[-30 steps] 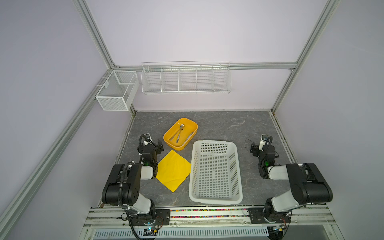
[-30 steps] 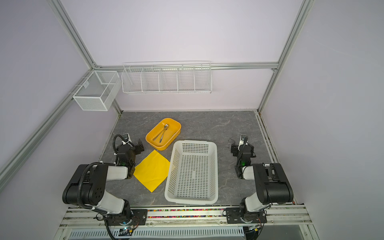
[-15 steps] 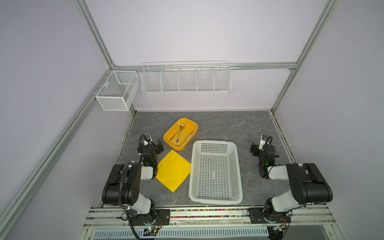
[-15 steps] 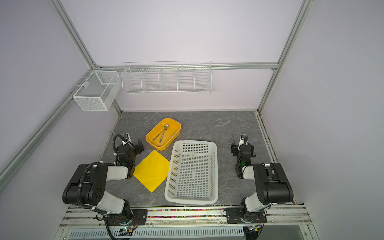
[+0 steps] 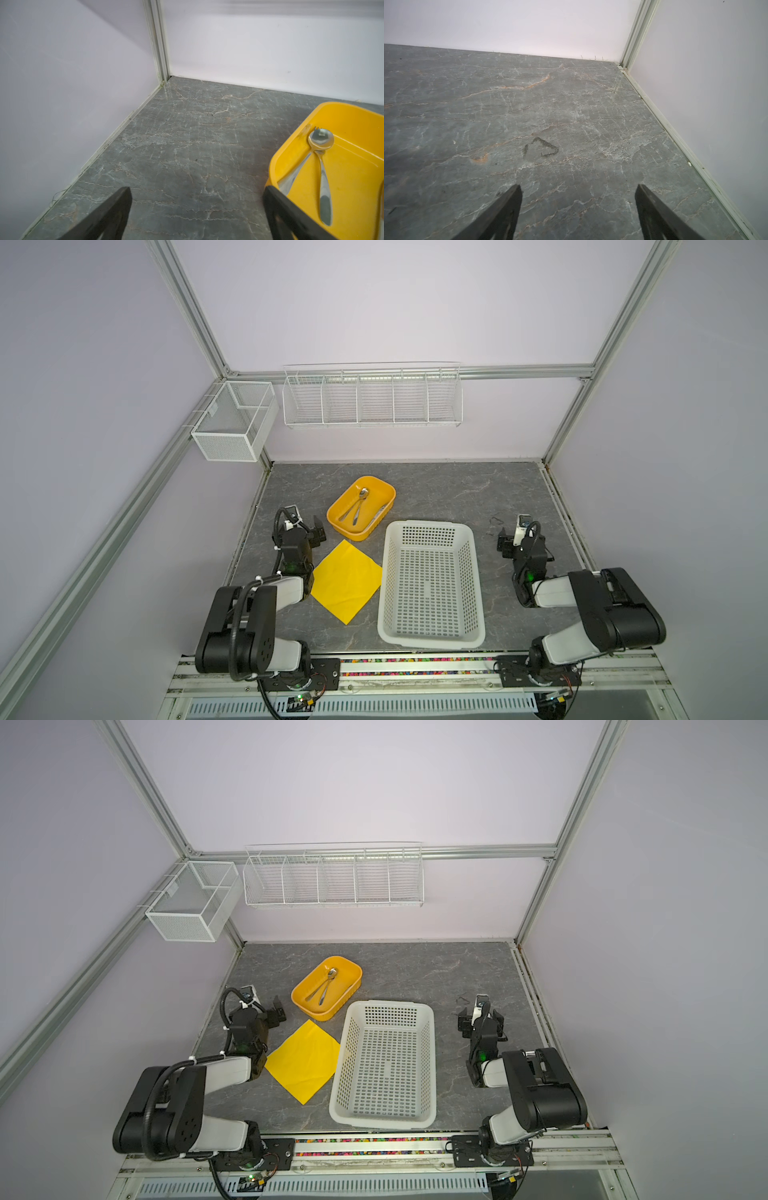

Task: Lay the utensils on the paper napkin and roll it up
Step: 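Push the white basket away with the right gripper while the left moves over the napkin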

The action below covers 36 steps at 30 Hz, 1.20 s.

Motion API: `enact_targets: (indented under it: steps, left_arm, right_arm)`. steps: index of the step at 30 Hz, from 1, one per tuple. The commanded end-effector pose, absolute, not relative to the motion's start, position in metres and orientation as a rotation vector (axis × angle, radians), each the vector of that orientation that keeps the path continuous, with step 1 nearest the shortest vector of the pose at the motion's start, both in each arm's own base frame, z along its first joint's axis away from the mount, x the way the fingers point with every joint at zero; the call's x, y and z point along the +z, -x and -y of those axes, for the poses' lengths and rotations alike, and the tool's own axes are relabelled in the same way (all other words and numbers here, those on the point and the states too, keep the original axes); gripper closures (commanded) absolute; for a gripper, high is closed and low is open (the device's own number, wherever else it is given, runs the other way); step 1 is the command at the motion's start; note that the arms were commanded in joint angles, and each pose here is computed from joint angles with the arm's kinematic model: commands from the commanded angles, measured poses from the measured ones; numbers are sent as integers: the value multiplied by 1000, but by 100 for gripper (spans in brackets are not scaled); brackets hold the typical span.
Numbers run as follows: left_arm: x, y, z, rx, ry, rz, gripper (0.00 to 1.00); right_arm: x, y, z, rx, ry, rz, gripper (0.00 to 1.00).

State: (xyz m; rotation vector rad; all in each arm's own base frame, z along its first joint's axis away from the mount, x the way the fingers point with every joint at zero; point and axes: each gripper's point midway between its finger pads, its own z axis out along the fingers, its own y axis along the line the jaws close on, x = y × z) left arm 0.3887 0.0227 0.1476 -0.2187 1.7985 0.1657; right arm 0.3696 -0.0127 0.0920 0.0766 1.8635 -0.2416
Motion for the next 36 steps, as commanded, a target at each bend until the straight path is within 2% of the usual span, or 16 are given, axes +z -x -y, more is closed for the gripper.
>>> enact_targets:
  steps: [1, 5, 9, 12, 15, 19, 21, 27, 33, 36]
  left_arm:
    - [178, -385, -29, 161, 308, -1812, 1]
    - [207, -377, -31, 101, 379, -1723, 1]
    - [211, -368, -39, 74, 504, -1729, 1]
    - [201, -356, -41, -12, 679, -1795, 1]
    - [193, -350, -15, -183, 638, -1903, 1]
    - [176, -336, 18, -417, 590, -1959, 1]
    - [167, -329, 28, -477, 568, -1983, 1]
    - [153, -312, 31, -501, 577, -2027, 1]
    - [155, -306, 36, -548, 570, -2019, 1]
    - [153, -304, 40, -572, 561, -2035, 1]
  right_arm:
    - [114, -373, 14, -262, -76, -1784, 11]
    - [129, -378, 10, -258, -56, -1906, 12]
    - [152, -377, 2, -150, -131, -2115, 12]
    - [170, -366, -39, 168, -106, -2269, 12]
    - [182, -341, -99, 617, 32, -2313, 12]
    - [172, -310, -136, 920, 5, -2429, 12]
    - [159, -300, -145, 915, 29, -2502, 12]
    - [132, -301, -153, 714, 99, -2642, 12]
    - [112, -321, -155, 628, 63, -2714, 12]
    - [99, -337, -143, 499, 35, -2743, 12]
